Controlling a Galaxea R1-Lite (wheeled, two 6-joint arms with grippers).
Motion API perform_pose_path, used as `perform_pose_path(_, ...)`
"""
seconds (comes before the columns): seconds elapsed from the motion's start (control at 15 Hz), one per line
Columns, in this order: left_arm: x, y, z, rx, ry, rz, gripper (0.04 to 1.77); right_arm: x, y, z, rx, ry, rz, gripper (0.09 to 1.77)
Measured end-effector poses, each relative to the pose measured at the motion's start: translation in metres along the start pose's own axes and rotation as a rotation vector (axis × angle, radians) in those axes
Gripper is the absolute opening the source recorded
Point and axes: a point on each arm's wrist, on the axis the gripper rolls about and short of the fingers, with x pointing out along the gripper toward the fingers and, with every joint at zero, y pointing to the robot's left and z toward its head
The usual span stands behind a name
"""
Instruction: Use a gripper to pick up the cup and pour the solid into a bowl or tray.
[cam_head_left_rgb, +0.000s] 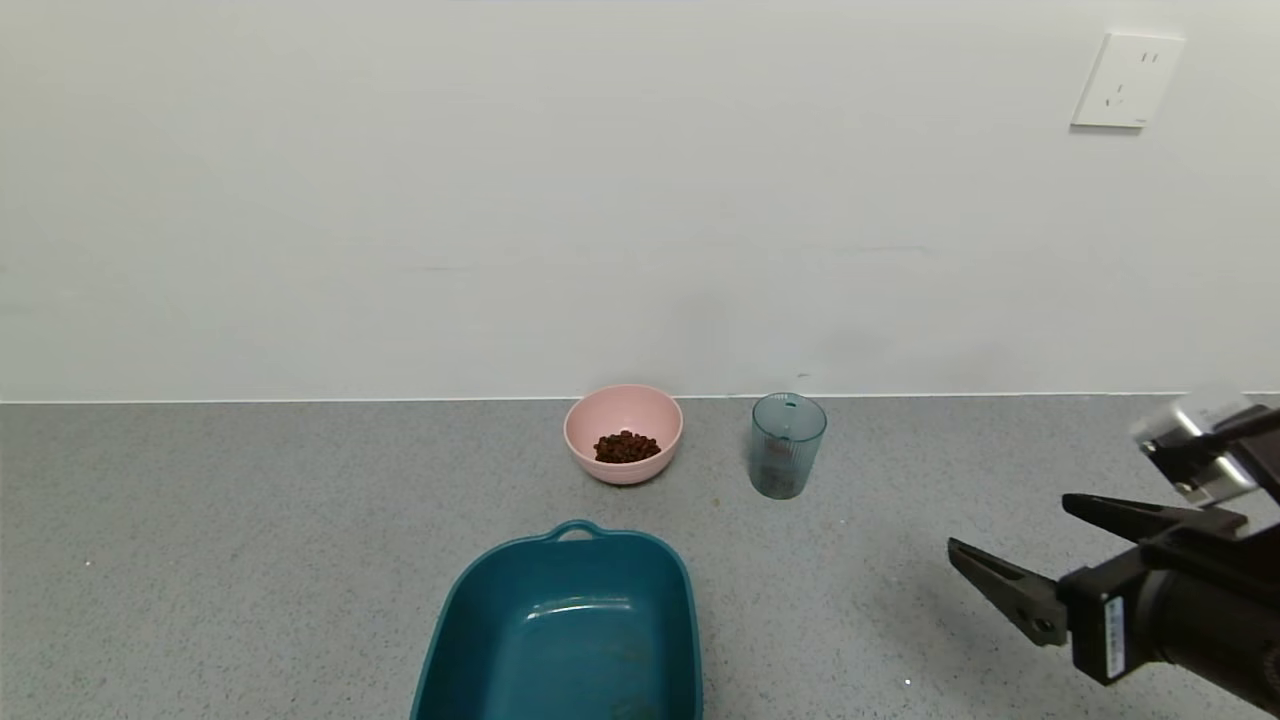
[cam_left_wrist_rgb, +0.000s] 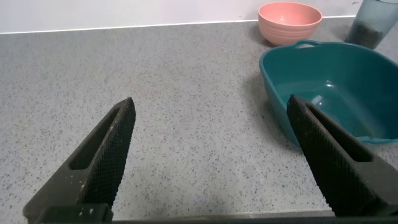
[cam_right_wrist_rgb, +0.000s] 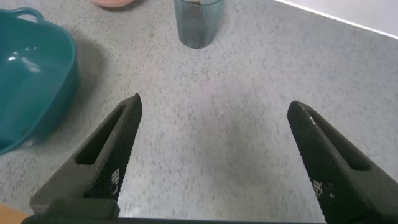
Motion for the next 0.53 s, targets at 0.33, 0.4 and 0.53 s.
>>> perform_pose_path(0.33,0.0,0.0,0.0,0.0,0.0,0.0,1.75,-0.057,-0.022,-0.019,-0.005,0.015,-0.042,1.7)
perform_pose_path(0.4,0.0,0.0,0.0,0.0,0.0,0.0,1.75,-0.067,-0.028,-0.023,0.0,0.008,-0.091,1.7)
perform_pose_path(0.53,0.0,0.0,0.0,0.0,0.0,0.0,1.75,-0.084,-0.037,-0.029,0.016,-0.017,-0.183,1.7)
